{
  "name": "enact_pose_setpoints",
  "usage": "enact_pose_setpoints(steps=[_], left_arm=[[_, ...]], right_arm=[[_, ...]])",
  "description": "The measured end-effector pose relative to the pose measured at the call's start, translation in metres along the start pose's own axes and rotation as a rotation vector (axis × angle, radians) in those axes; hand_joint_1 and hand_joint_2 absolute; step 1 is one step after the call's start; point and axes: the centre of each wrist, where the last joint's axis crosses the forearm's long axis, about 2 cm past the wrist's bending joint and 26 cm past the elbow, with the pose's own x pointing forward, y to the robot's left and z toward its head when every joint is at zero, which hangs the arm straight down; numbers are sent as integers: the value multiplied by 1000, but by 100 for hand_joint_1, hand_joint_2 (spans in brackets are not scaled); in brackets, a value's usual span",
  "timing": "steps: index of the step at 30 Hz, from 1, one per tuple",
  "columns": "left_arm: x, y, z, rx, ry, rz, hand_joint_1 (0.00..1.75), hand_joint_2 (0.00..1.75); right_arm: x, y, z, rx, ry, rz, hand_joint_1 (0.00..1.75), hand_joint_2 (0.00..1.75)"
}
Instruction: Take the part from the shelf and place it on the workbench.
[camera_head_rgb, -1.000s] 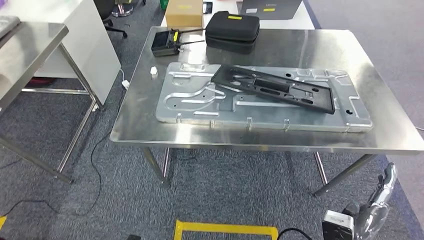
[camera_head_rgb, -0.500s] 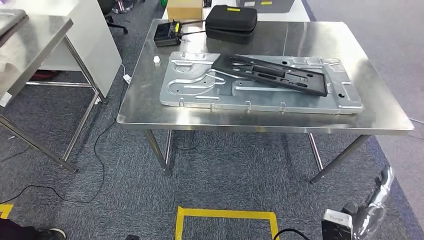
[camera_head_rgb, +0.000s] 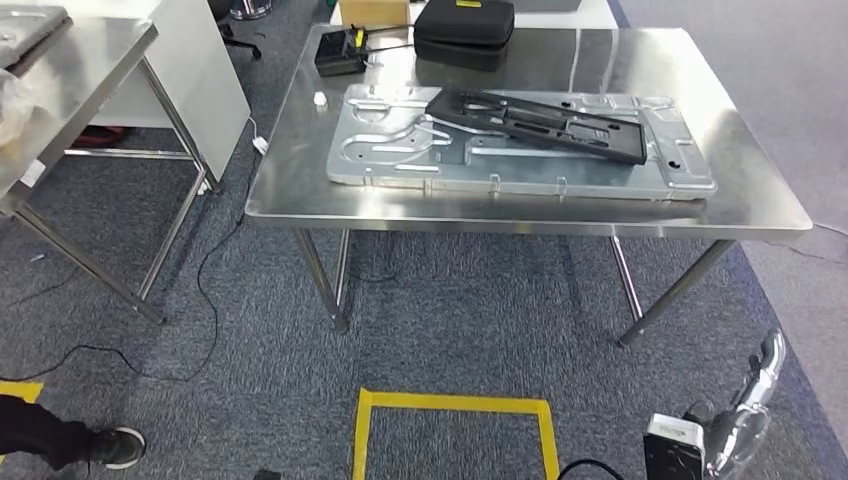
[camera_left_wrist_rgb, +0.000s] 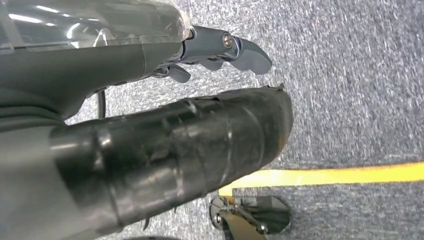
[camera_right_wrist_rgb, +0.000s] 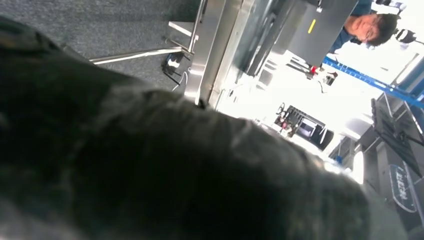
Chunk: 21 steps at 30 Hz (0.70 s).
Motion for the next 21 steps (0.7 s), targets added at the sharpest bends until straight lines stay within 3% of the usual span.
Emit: enact_pose_setpoints(steps=[21], left_arm=[[-4,0,2,6,12,24,0,0]], right_arm=[[-8,-1,2,9,40,1,0,0]])
